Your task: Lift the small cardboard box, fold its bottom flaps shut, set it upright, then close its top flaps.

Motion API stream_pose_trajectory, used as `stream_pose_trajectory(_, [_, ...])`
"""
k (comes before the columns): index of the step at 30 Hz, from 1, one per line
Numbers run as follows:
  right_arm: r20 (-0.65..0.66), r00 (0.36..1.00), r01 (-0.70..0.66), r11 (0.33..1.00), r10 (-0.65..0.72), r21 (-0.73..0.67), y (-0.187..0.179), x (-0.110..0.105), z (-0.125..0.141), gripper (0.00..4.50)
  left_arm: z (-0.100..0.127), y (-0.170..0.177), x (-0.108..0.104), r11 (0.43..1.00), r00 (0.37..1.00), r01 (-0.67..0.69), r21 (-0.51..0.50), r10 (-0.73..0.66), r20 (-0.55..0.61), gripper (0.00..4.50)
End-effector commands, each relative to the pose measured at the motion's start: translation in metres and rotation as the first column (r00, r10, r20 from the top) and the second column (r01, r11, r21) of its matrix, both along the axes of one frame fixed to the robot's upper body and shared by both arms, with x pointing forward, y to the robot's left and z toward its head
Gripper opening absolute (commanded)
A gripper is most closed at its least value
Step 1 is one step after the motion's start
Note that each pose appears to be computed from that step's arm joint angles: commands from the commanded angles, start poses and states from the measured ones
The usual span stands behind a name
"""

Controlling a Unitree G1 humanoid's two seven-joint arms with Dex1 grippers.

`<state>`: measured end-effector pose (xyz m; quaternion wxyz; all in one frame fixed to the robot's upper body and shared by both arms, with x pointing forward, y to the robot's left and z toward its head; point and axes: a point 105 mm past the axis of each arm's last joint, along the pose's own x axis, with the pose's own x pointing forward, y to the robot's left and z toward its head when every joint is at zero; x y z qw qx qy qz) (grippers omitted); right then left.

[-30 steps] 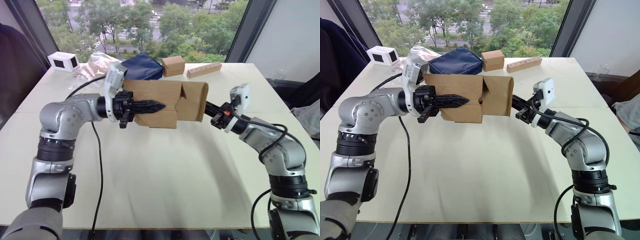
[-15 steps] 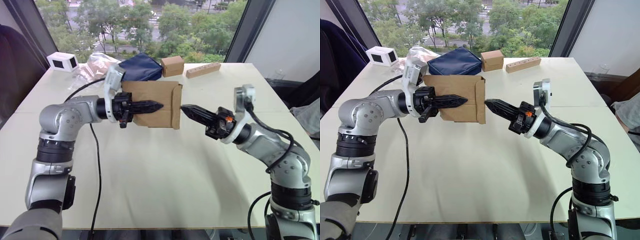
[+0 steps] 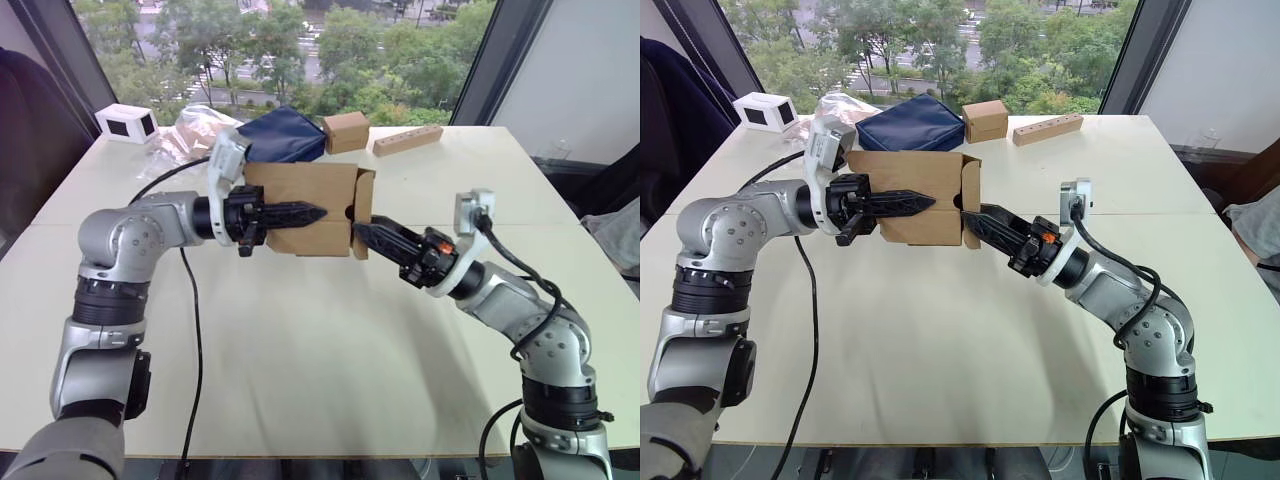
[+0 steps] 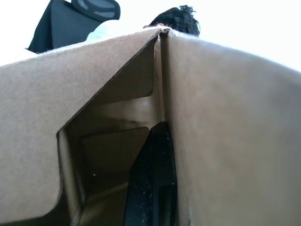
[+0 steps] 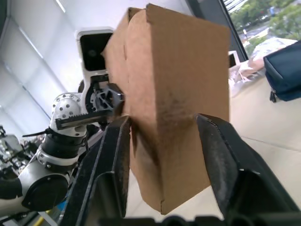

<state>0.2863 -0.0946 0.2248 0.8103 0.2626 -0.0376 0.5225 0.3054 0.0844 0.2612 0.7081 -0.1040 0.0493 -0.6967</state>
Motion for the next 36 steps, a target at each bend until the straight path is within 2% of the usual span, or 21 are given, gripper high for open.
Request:
stream_pose_trajectory(1, [0.012,1.0,-0.026,0.989,0.025,0.147,-0.006,-0.007,0.014,2.08,0.014,0.003,-0.005,0.999,0.999,0.015,-0.036,-0.014,0.044,0.0])
stream_pose_trajectory(9, [-0.016,1.0,0.009,0.987,-0.006,0.159,-0.008,-0.004,0.009,2.08,0.015,0.003,-0.005,0.999,0.999,0.018,-0.039,-0.016,0.042,0.0])
stream_pose_trajectory(12, [-0.017,1.0,0.018,0.988,-0.016,0.153,-0.007,-0.003,0.008,1.26,0.015,0.002,-0.005,0.999,0.999,0.019,-0.04,-0.017,0.042,0.0])
stream_pose_trajectory(15, [-0.018,1.0,0.018,0.986,-0.015,0.166,-0.006,-0.003,0.008,0.19,0.015,0.002,-0.005,0.999,0.999,0.022,-0.042,-0.02,0.044,0.0])
stream_pose_trajectory(24, [-0.025,0.999,0.036,0.976,-0.032,0.216,0.001,0.0,0.011,0.19,0.015,-0.001,-0.006,0.998,0.999,0.026,-0.056,-0.024,0.043,0.0])
stream_pose_trajectory(32, [-0.021,0.997,-0.062,0.97,0.069,0.235,0.017,-0.016,0.015,0.19,0.015,-0.004,-0.006,0.997,0.999,0.026,-0.07,-0.024,0.039,0.0])
stream_pose_trajectory(36, [-0.028,0.996,-0.071,0.971,0.079,0.23,0.023,-0.018,0.014,0.19,0.015,-0.005,-0.006,0.997,0.999,0.034,-0.075,-0.031,0.036,0.0])
